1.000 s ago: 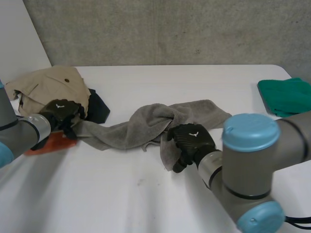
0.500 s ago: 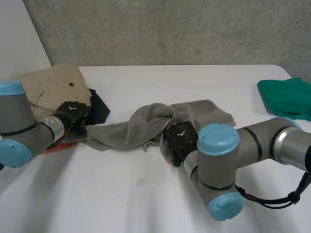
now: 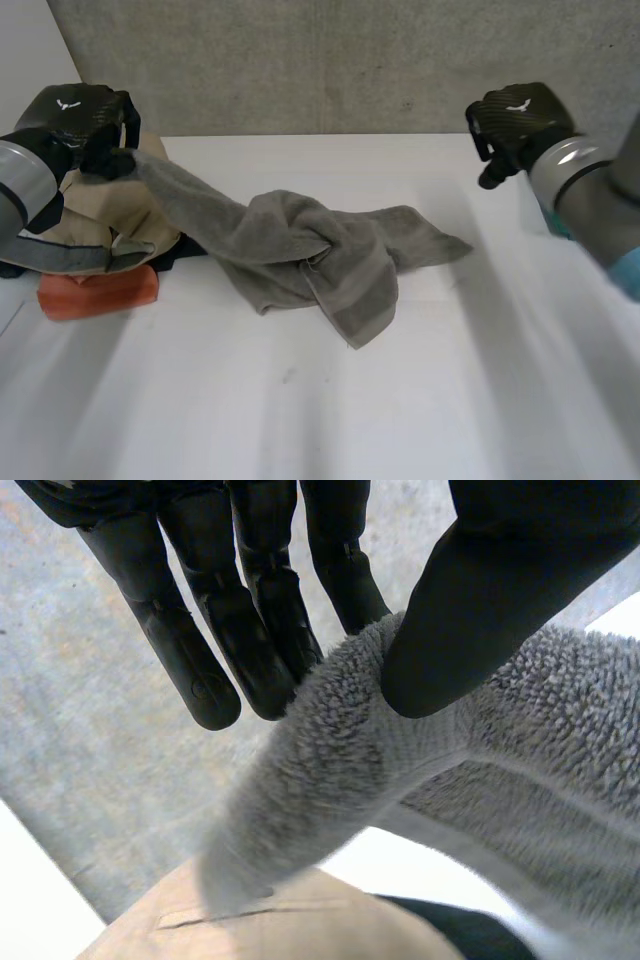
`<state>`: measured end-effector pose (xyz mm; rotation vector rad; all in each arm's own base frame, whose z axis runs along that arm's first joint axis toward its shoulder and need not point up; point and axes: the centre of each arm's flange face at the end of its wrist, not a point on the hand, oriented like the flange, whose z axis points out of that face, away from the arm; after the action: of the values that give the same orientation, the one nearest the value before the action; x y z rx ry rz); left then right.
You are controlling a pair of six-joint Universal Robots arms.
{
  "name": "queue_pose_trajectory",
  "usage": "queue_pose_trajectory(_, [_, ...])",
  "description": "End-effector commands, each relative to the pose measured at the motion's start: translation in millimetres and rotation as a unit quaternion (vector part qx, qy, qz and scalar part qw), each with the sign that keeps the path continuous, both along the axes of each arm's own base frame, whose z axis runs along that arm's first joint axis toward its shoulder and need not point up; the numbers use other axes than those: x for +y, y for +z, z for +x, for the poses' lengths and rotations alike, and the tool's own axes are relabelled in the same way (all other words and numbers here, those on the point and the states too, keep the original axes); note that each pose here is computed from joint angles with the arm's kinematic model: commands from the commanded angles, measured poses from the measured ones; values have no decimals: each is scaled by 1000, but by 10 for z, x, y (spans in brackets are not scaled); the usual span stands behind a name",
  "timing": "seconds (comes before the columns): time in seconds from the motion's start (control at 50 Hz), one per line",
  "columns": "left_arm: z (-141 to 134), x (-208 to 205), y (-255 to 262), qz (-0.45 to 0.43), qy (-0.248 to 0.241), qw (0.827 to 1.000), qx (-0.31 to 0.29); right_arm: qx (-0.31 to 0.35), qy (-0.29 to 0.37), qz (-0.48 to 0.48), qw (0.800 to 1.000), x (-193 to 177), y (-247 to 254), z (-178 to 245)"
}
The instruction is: Fold the laundry.
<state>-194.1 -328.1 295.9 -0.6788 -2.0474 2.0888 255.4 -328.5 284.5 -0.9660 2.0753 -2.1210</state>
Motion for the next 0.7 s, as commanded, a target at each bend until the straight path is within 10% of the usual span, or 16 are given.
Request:
queue_pose_trajectory(0.02, [-179,293,-208,43,-44,998,0,24,24,130,991,229,-237,-63])
queue_pose_trajectory(0.32, [-160,184,-432,56,-6,998,-26,-18,142,228,963,1296,-1341,504])
queue_pose_trajectory(0.7, [-104,162,-483,68,-3,998,-7,28,134,158,978,1031,-1712,822])
